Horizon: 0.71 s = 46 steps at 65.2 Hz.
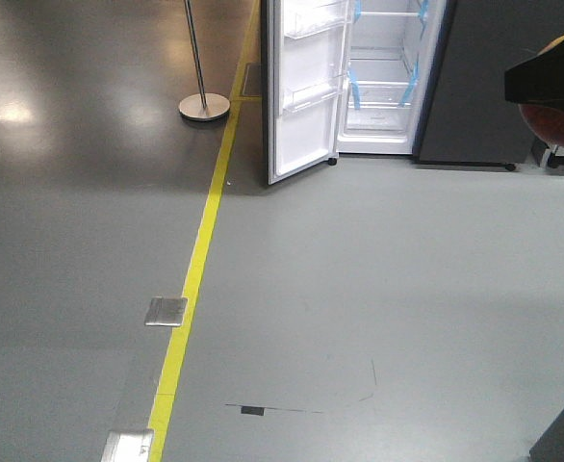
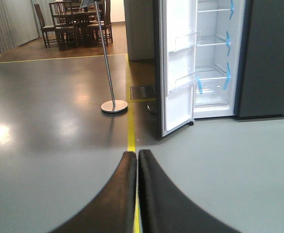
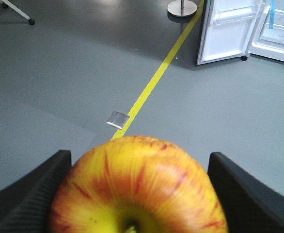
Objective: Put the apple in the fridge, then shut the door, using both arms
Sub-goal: 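Keep driving toward the refrigerator with the apple held in the right gripper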
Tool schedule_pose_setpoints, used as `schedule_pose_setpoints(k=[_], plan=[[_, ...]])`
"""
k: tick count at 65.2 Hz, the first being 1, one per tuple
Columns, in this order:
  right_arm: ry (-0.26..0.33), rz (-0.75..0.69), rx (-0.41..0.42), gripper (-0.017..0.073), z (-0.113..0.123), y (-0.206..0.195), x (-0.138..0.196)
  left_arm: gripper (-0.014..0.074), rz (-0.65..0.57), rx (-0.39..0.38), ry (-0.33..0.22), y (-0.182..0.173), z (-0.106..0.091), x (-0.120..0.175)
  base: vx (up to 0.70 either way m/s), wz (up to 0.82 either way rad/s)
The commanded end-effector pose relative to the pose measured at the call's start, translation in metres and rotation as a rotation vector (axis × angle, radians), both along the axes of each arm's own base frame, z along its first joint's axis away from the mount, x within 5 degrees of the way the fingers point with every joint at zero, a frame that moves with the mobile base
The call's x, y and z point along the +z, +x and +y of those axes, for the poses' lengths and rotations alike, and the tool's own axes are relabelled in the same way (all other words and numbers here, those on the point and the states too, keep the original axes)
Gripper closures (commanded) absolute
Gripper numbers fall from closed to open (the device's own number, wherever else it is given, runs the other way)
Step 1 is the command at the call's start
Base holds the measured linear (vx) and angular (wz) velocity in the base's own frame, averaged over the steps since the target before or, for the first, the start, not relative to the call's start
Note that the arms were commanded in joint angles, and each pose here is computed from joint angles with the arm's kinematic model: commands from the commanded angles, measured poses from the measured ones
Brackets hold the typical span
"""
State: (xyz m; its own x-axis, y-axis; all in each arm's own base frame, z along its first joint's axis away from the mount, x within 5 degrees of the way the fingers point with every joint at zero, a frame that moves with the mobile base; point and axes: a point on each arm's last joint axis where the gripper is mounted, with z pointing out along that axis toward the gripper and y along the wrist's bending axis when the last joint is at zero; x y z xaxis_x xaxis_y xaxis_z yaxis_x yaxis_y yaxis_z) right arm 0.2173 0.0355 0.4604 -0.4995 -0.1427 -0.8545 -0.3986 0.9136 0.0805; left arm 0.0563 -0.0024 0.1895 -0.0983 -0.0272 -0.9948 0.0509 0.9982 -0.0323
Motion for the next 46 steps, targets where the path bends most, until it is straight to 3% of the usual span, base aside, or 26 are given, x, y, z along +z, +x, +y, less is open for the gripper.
schedule_pose_setpoints(k=[1,46], plan=[[0.031,-0.111,-0.020,0.0381,-0.0008,-0.0060,0.0186,0.0601,-0.072,-0.007,-0.012,-0.0002,-0.0006,0.0022,0.16,0.04],[0.031,-0.111,-0.020,0.0381,-0.0008,-0.0060,0.0186,0.0601,-0.072,-0.007,-0.012,-0.0002,-0.0006,0.0022,0.16,0.02]])
